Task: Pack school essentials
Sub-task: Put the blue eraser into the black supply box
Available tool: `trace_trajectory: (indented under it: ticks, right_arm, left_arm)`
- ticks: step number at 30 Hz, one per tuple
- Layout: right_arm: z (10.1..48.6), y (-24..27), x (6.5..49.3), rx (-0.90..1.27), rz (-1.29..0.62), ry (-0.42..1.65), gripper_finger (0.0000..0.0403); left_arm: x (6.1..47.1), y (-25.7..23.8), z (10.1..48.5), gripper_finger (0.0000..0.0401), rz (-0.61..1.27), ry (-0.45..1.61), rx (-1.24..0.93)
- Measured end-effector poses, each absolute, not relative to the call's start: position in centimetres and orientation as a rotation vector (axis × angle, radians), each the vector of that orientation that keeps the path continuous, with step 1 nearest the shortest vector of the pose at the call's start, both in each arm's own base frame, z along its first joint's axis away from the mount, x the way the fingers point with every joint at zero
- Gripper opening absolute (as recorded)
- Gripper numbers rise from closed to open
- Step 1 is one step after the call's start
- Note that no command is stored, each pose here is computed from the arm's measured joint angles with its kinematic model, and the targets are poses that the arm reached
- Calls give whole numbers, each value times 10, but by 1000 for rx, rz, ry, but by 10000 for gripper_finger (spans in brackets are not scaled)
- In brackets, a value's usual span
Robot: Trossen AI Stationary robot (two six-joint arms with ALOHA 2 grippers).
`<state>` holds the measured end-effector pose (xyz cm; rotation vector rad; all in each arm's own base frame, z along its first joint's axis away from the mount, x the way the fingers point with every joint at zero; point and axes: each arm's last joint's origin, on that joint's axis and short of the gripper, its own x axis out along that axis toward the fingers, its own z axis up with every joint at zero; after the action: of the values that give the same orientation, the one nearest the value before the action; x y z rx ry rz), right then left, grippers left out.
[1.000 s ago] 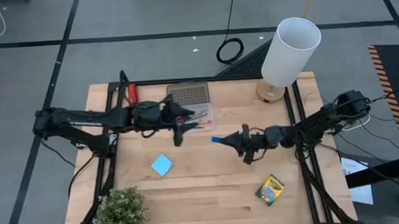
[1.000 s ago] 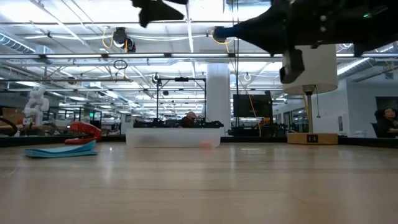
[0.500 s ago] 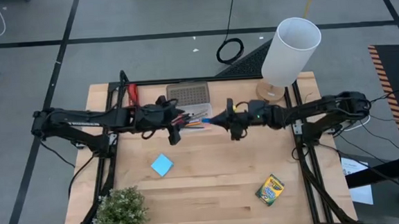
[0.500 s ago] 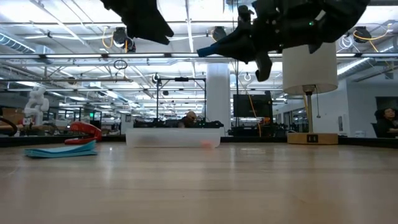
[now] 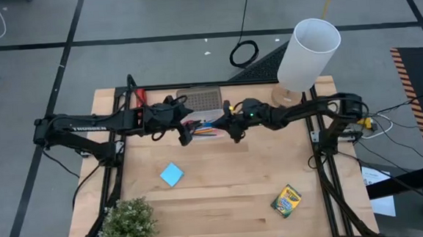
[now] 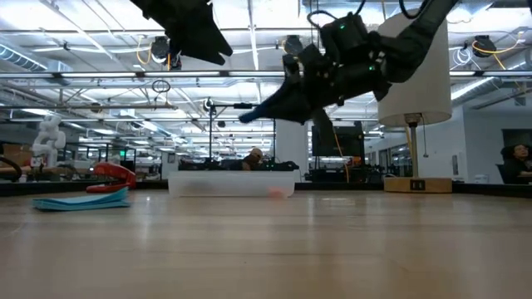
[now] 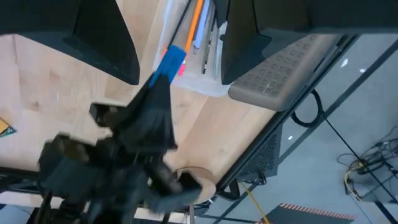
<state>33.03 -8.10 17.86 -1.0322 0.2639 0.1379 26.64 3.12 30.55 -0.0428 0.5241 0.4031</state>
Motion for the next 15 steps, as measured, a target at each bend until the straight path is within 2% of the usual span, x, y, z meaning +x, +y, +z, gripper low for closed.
trace_trajectory:
  ticks: [8, 15]
  right_arm:
    - [148, -82, 334, -982, 232, 413, 24]
    - [139, -84, 331, -986, 270, 475, 24]
  left_arm:
    - [267, 26, 306, 230, 375, 518, -71]
    - [268, 17, 306, 230, 343, 516, -66]
